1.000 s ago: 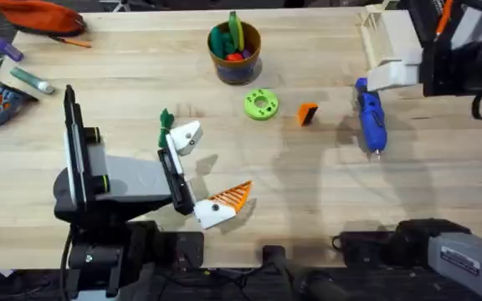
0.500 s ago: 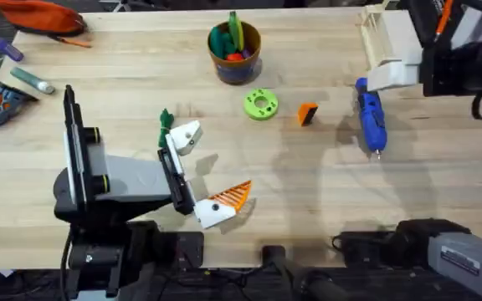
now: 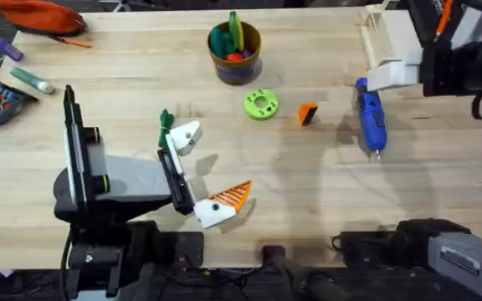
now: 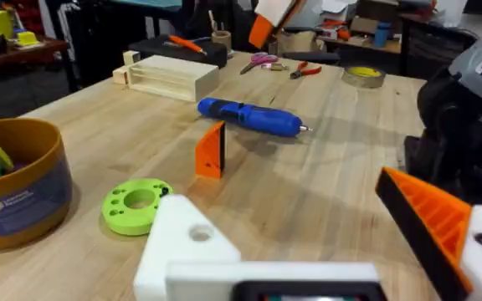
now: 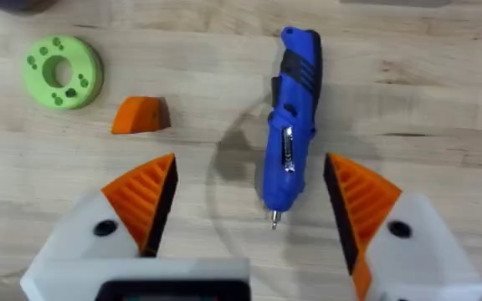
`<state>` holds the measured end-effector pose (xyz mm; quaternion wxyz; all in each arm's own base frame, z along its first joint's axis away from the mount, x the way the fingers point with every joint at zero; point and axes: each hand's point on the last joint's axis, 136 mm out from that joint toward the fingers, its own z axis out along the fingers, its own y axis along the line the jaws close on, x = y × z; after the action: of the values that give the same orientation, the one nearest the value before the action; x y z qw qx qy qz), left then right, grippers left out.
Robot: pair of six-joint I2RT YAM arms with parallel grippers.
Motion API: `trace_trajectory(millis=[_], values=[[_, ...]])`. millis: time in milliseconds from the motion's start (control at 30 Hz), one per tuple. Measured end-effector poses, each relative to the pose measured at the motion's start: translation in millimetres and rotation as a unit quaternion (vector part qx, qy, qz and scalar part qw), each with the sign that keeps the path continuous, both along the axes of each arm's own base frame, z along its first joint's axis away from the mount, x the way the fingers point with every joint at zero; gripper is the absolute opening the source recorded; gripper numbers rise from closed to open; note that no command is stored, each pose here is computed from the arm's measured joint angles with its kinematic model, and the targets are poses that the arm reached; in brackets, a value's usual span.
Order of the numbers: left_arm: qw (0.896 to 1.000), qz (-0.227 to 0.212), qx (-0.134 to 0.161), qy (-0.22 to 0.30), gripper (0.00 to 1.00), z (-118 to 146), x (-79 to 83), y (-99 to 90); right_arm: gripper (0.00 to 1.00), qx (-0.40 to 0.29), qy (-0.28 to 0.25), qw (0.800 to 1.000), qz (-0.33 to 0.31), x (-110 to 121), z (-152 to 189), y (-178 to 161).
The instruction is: Pick up the gripper from the table and insert it into the empty holder that is missing its gripper. Then pick up a screw, insert it into the mounting hole, and use the screwdriver to tighten it. Finally, clean up the table by picking up the vegetable and placing it into the bucket.
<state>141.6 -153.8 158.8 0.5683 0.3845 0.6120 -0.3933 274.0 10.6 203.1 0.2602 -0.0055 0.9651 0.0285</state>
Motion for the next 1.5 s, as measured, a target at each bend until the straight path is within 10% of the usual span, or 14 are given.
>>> trace_trajectory(millis=[900,1500], values=[[1.0,0.001,0.0,0.0,0.987,0,0.3,0.1,0.992,-0.01,0.075,0.994,0.076,-3,6,73],[1.0,0.002,0.0,0.001,0.987,0,0.5,0.2,0.992,-0.038,0.2,0.977,0.067,26,-81,103]])
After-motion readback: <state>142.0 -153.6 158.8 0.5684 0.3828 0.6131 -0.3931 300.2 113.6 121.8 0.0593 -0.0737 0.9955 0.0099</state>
